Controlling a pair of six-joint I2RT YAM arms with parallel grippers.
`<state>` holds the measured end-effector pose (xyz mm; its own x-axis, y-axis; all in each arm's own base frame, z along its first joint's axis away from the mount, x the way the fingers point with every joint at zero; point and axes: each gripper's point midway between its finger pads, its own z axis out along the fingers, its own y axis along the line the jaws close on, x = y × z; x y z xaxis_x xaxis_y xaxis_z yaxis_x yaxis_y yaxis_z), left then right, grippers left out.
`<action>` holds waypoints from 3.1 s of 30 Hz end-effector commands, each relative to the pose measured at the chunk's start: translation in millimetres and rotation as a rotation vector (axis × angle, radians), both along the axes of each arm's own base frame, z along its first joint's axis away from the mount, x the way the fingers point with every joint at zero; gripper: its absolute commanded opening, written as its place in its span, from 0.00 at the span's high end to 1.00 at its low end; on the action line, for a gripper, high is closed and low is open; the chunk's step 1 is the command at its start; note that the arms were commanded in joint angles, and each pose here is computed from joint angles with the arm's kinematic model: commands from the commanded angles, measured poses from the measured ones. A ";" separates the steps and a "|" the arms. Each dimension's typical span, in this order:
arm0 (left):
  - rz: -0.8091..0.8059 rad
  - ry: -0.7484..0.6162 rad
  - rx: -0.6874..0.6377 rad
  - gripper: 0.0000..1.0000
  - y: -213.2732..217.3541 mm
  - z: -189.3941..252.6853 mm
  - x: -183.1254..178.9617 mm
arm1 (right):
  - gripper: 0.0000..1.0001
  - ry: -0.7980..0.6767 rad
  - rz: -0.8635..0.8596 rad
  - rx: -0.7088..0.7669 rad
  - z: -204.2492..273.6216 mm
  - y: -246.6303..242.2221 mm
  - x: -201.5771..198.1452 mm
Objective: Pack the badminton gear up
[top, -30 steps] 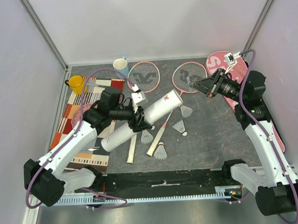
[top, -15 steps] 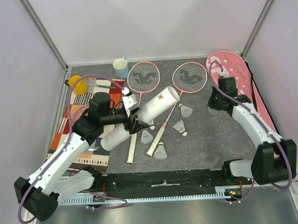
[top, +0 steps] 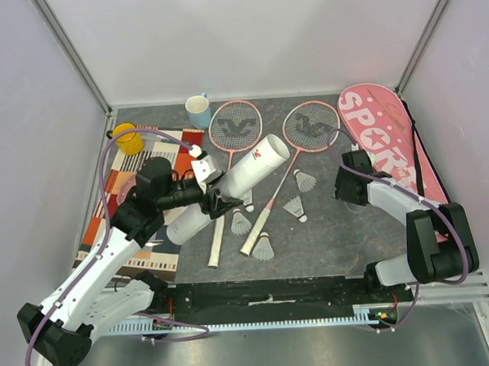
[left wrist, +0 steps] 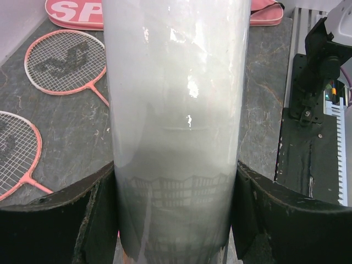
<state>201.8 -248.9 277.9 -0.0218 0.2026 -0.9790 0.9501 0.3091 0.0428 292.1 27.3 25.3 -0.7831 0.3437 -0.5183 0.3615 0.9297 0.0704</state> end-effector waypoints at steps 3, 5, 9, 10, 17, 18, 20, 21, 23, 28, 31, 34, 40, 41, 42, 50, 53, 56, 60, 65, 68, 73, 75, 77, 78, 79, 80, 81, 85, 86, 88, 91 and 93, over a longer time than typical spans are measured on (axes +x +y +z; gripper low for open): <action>0.005 -0.050 -0.061 0.56 -1.7 21.6 1.5 | 0.23 -0.146 0.225 0.019 44.7 37.2 23.9; -0.007 -0.048 -0.066 0.56 -2.8 23.0 -0.2 | 0.20 -0.223 0.339 0.169 62.6 77.7 33.9; -0.008 -0.047 -0.064 0.55 -2.3 21.7 -1.4 | 0.24 -0.391 0.399 0.466 84.7 135.6 35.4; -0.004 -0.047 -0.063 0.55 -2.0 21.2 -0.6 | 0.32 -0.383 0.387 0.505 77.0 139.6 31.1; -0.023 -0.036 -0.063 0.55 -4.6 19.8 -1.9 | 0.40 -0.535 0.282 0.572 81.6 148.8 66.5; -0.020 -0.032 -0.062 0.55 -4.6 18.6 -1.2 | 0.40 -0.536 0.281 0.568 80.2 150.2 69.0; -0.022 -0.028 -0.062 0.55 -5.2 18.1 -1.3 | 0.40 -0.533 0.273 0.555 75.4 152.5 73.4; -0.022 -0.026 -0.060 0.55 -5.3 16.9 -1.0 | 0.41 -0.530 0.254 0.533 71.9 149.3 76.9; -0.021 -0.024 -0.058 0.55 -5.4 16.4 -0.4 | 0.51 -0.492 0.234 0.509 60.5 147.3 80.0; -0.020 -0.023 -0.055 0.55 -5.6 14.8 0.4 | 0.82 -0.495 0.224 0.452 55.9 140.8 85.5; -0.030 -0.013 -0.049 0.55 -7.1 11.3 0.2 | 1.00 -0.505 0.268 0.373 69.2 134.1 87.2; -0.034 -0.009 -0.034 0.55 -7.6 6.5 1.4 | 1.00 -0.535 0.422 0.273 104.7 135.0 90.0; -0.056 -0.185 0.017 0.58 -4.9 -30.3 10.1 | 1.00 -0.404 0.780 0.249 164.7 147.7 32.8; -0.039 -0.224 0.019 0.60 -3.6 -31.8 14.8 | 1.00 -0.404 0.819 0.283 174.6 152.3 21.8; -0.009 -0.254 0.021 0.61 -1.4 -31.8 20.9 | 1.00 -0.418 0.831 0.291 188.0 153.1 16.3; 0.115 -0.344 0.117 0.63 9.0 -35.1 58.7 | 1.00 -0.419 0.881 0.341 280.1 140.4 -51.9; 0.129 -0.376 0.111 0.63 14.3 -31.6 60.7 | 1.00 -0.436 0.905 0.325 304.2 132.0 -74.7; 0.134 -0.394 0.120 0.63 18.4 -34.2 57.5 | 1.00 -0.461 0.980 0.362 325.4 136.2 -96.5; 0.104 -0.432 0.116 0.62 19.3 -31.0 48.6 | 1.00 -0.484 1.085 0.476 337.8 154.9 -114.3; 0.083 -0.484 0.111 0.62 20.0 -25.9 43.2 | 1.00 -0.445 1.120 0.486 333.4 165.9 -106.9; 0.090 -0.489 0.127 0.62 22.1 -31.0 44.4 | 1.00 -0.457 1.153 0.508 345.9 174.6 -107.3; 0.074 -0.486 0.139 0.62 21.3 -33.2 42.6 | 1.00 -0.442 1.181 0.526 349.0 183.7 -109.5; 0.072 -0.486 0.140 0.62 21.1 -32.9 42.6 | 1.00 -0.427 1.189 0.532 346.9 187.1 -109.2; 0.078 -0.488 0.148 0.62 22.6 -33.9 42.9 | 1.00 -0.447 1.157 0.484 352.2 181.6 -103.1; 0.084 -0.491 0.150 0.62 23.7 -34.0 43.1 | 1.00 -0.450 1.126 0.442 350.7 175.9 -98.4; 0.088 -0.495 0.149 0.62 24.3 -33.4 43.1 | 1.00 -0.458 1.110 0.424 352.7 173.0 -96.6; 0.095 -0.500 0.143 0.62 25.1 -33.2 42.9 | 1.00 -0.471 1.099 0.418 357.2 171.3 -96.6; 0.095 -0.499 0.140 0.62 25.1 -33.1 42.3 | 1.00 -0.475 1.099 0.422 359.4 171.4 -97.6; 0.068 -0.489 0.139 0.62 21.9 -34.5 38.4 | 1.00 -0.442 1.142 0.463 352.2 178.8 -103.2; 0.061 -0.495 0.140 0.62 21.2 -33.0 37.2 | 1.00 -0.411 1.151 0.476 343.9 182.1 -103.1; 0.057 -0.500 0.149 0.62 21.3 -35.1 36.2 | 1.00 -0.394 1.180 0.487 340.0 188.9 -105.8; 0.056 -0.502 0.153 0.62 20.9 -36.2 36.2 | 1.00 -0.375 1.195 0.475 334.5 193.8 -104.5; 0.045 -0.495 0.147 0.61 18.9 -36.2 34.8 | 1.00 -0.362 1.218 0.492 333.2 201.2 -104.5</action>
